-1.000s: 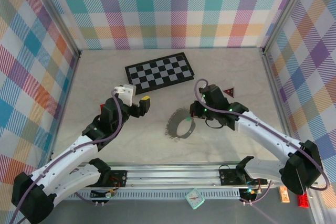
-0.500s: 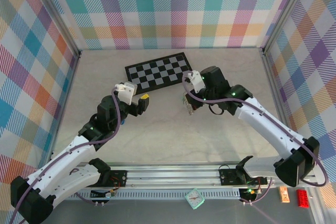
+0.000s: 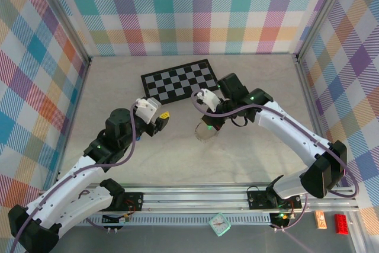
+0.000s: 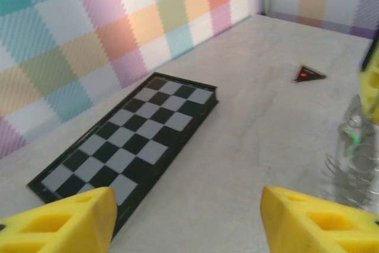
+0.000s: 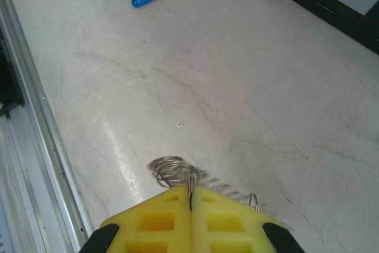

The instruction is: Put the keys on the keyring

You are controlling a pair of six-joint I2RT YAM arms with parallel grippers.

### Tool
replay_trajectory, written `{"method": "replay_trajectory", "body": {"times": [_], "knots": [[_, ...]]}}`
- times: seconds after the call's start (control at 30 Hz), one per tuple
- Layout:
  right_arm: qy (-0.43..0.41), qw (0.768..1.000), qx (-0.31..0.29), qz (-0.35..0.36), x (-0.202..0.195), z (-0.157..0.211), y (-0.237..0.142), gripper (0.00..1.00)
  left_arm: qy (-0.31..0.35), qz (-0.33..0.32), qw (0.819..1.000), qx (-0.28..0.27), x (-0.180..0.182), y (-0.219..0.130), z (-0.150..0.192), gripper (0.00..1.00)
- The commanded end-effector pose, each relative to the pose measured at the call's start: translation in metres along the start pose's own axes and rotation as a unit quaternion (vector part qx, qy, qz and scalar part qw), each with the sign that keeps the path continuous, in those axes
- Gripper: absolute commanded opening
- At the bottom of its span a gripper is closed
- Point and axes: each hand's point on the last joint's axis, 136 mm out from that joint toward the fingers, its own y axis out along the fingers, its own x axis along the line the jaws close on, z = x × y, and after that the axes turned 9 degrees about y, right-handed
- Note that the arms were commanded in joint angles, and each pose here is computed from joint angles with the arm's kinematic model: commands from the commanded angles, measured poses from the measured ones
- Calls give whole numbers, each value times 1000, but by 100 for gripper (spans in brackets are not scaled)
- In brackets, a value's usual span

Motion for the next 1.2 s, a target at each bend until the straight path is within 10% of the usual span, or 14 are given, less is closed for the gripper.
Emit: {"method": "replay_trajectory", "body": {"times": [0.0, 0.87, 1.17], "knots": [[-52, 997, -21, -44, 24, -12, -13, 0, 34, 66, 997, -25, -18, -3, -15, 58], [-185, 977, -38, -99, 72, -5, 9, 0, 107, 350, 928, -75, -120, -2, 4, 30], [-193, 974, -44, -114, 82, -4, 12, 0, 113, 353, 926, -62, -124, 5, 15, 26]]}}
